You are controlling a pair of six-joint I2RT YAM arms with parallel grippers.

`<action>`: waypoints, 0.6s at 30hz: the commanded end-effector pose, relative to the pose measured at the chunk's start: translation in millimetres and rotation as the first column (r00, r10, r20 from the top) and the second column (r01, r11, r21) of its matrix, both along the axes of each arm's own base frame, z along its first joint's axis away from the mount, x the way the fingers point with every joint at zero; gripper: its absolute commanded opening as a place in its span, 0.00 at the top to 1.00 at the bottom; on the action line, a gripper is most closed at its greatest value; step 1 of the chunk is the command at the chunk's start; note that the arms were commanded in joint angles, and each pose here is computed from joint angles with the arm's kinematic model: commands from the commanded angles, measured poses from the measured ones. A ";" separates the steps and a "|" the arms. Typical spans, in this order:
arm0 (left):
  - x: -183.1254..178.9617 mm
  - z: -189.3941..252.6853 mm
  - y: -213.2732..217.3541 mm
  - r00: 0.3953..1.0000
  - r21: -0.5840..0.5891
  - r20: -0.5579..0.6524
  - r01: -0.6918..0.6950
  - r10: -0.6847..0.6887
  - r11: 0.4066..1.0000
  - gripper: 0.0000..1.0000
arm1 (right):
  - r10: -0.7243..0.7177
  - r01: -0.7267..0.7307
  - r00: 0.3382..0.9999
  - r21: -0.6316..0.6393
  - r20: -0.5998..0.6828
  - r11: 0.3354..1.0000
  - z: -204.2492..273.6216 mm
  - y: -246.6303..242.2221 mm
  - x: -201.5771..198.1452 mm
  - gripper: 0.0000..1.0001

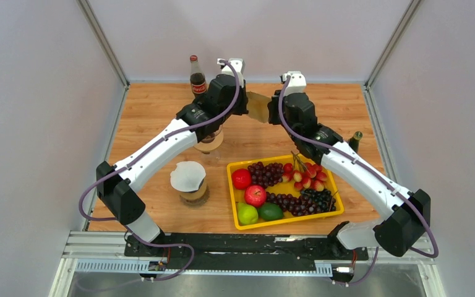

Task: Place the coffee filter in the dripper

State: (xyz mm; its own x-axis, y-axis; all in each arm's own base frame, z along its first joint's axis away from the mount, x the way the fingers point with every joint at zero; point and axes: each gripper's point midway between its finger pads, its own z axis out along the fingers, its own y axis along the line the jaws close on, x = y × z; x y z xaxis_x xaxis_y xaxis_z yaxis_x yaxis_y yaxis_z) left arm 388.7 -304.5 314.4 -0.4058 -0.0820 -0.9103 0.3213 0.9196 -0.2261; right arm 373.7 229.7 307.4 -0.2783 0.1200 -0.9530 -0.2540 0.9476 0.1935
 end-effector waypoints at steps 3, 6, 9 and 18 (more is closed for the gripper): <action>-5.1 14.5 14.3 1.000 0.057 0.020 -0.021 0.020 0.998 0.84 | -0.080 0.078 0.997 0.086 0.019 0.993 21.9 -13.9 8.9 0.98; -9.2 8.4 16.4 1.000 0.091 0.001 -0.004 0.004 0.996 0.90 | -0.088 0.088 0.996 0.088 0.003 0.992 19.8 -15.4 10.9 0.98; -13.2 3.3 18.0 1.000 0.129 -0.014 0.005 -0.003 0.992 0.92 | -0.098 0.099 0.995 0.083 -0.010 0.992 17.8 -18.2 12.6 0.99; -23.8 6.4 1.7 0.996 0.085 -0.047 0.085 -0.081 0.993 0.99 | 0.226 -0.225 0.974 0.013 -0.027 0.974 2.9 29.8 -1.9 0.82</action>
State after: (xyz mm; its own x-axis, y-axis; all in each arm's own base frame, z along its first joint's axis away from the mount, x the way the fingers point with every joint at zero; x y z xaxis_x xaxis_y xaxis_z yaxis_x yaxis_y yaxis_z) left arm 370.1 -297.5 298.0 -0.4669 0.0475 -0.8830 0.3502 0.9268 -0.1354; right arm 378.0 234.0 296.1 -0.3442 0.1246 -0.9306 -0.2878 0.9294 0.2309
